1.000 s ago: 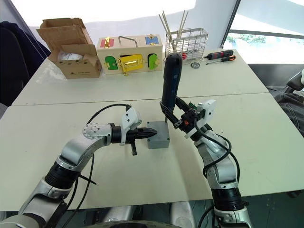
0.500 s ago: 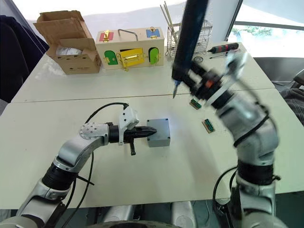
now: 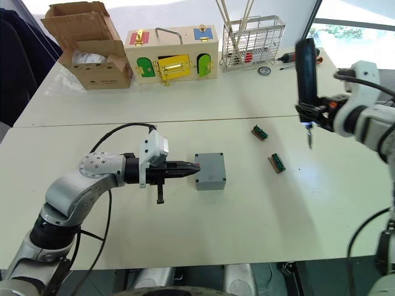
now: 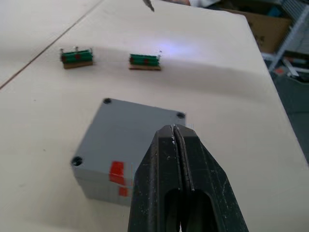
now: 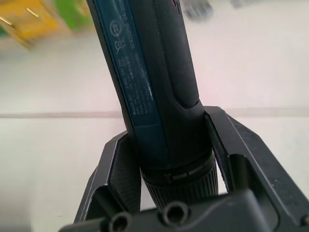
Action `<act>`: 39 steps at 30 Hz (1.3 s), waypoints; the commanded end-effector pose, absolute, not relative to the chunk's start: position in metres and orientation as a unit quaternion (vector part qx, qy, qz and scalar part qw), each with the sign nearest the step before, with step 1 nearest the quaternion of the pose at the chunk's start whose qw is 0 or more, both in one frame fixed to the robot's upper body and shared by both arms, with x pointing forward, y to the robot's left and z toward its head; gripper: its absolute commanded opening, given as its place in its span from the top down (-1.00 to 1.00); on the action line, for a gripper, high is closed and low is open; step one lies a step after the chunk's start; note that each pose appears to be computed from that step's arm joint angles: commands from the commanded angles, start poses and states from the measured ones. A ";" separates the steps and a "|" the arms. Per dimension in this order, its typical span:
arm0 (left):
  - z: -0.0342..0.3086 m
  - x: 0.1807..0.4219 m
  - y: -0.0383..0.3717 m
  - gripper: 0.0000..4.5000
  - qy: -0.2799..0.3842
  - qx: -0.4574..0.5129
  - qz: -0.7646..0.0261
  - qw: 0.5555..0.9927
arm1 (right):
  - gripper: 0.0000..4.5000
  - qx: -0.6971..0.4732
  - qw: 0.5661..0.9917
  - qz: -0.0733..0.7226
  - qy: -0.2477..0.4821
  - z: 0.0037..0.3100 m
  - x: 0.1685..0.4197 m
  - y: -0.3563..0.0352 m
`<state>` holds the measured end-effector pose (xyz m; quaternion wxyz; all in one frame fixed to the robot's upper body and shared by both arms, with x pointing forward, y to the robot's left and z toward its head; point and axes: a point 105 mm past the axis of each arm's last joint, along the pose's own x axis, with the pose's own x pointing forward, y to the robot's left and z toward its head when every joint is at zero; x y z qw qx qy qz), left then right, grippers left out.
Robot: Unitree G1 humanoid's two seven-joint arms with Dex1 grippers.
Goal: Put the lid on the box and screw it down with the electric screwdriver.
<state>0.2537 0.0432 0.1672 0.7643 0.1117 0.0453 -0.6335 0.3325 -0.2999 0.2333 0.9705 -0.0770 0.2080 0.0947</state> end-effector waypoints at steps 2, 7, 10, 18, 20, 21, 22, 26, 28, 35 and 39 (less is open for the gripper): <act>0.174 0.238 0.027 1.00 0.020 0.119 -0.647 0.753 | 0.22 0.048 0.935 0.103 0.336 0.198 0.312 -0.319; 0.170 0.228 0.019 1.00 0.021 0.119 -0.653 0.747 | 0.22 0.071 0.907 0.085 0.407 0.175 0.304 -0.335; 0.168 0.226 0.017 1.00 0.023 0.119 -0.652 0.749 | 0.22 0.051 0.904 0.068 0.420 0.167 0.306 -0.351; 0.161 0.227 0.020 1.00 0.032 0.109 -0.635 0.764 | 0.22 0.019 0.885 0.048 0.462 0.148 0.315 -0.369; 0.161 0.230 0.022 1.00 0.032 0.110 -0.628 0.770 | 0.22 0.008 0.884 0.044 0.465 0.146 0.318 -0.372; 0.161 0.232 0.024 1.00 0.031 0.112 -0.623 0.773 | 0.00 0.002 0.884 0.046 0.465 0.146 0.319 -0.373; 0.164 0.238 0.026 1.00 0.022 0.121 -0.609 0.783 | -0.24 -0.002 0.882 0.051 0.469 0.145 0.319 -0.372; 0.177 0.257 0.035 1.00 -0.005 0.154 -0.569 0.808 | -0.90 -0.031 0.879 0.055 0.472 0.144 0.320 -0.375; 0.180 0.265 0.043 1.00 -0.009 0.173 -0.551 0.816 | -0.99 -0.040 0.891 0.060 0.447 0.152 0.327 -0.375; 0.163 0.291 0.084 1.00 0.043 0.143 -0.488 0.860 | -0.99 -0.235 0.935 0.126 0.233 0.232 0.358 -0.346; 0.153 0.292 0.089 1.00 0.064 0.145 -0.488 0.858 | -0.99 -0.236 0.906 0.310 0.166 0.222 0.331 -0.266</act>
